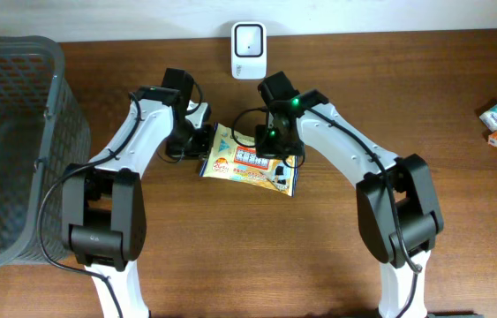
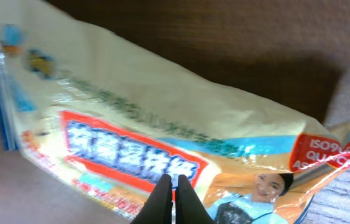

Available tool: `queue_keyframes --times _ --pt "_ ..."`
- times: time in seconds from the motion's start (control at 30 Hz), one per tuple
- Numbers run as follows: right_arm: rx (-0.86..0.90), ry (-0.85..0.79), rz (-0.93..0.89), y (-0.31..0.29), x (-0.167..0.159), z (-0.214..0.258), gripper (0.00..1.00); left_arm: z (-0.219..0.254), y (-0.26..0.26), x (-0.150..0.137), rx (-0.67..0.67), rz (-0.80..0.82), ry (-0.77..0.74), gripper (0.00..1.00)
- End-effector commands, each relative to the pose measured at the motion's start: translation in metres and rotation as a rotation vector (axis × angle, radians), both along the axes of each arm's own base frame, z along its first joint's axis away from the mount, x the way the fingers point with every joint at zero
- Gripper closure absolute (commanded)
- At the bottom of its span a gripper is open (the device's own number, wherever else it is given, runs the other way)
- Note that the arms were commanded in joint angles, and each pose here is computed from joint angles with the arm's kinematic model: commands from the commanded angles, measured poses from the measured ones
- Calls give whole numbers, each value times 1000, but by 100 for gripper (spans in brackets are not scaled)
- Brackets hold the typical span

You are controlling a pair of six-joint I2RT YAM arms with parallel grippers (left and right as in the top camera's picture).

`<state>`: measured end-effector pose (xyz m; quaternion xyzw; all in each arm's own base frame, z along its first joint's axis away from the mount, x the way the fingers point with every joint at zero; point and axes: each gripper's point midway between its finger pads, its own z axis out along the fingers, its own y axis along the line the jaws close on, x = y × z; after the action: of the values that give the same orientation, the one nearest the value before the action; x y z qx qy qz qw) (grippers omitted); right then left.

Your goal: Scan the item barcode

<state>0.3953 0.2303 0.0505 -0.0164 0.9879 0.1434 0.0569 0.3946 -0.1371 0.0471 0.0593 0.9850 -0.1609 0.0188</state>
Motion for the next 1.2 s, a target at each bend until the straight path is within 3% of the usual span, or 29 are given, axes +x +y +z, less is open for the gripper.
queue_keyframes --times 0.0,0.17,0.33,0.53,0.6,0.73,0.87,0.93,0.97,1.0,1.03,1.17 --pt "31 -23 27 4 -2 22 95 26 -38 -3 -201 -88 -39 100" --pt "-4 13 11 -5 -11 11 96 6 -39 7 -95 -47 -99 100" --pt "-53 61 2 -18 -24 -7 96 -13 -41 16 -101 -45 -168 100" --pt "-158 45 -15 -40 -29 -32 96 -37 18 11 219 148 -134 100" --pt "-215 5 -28 -50 -22 -34 96 -39 28 2 261 195 -89 100" --pt "-247 -127 122 -47 2 -29 95 -32 29 -4 264 197 -77 100" --pt "-367 -195 91 -66 20 -13 93 2 28 1 236 208 -152 100" --pt "-363 -177 96 -64 19 0 86 26 26 7 211 217 -218 100" --pt "-345 -165 101 -60 18 8 80 39 25 10 195 222 -254 97" --pt "-323 -153 107 -56 17 14 71 47 24 12 185 226 -278 79" --pt "-299 -144 113 -52 16 19 68 52 24 13 180 228 -293 52" --pt "-247 -118 24 -45 16 39 30 45 24 12 182 225 -277 9"
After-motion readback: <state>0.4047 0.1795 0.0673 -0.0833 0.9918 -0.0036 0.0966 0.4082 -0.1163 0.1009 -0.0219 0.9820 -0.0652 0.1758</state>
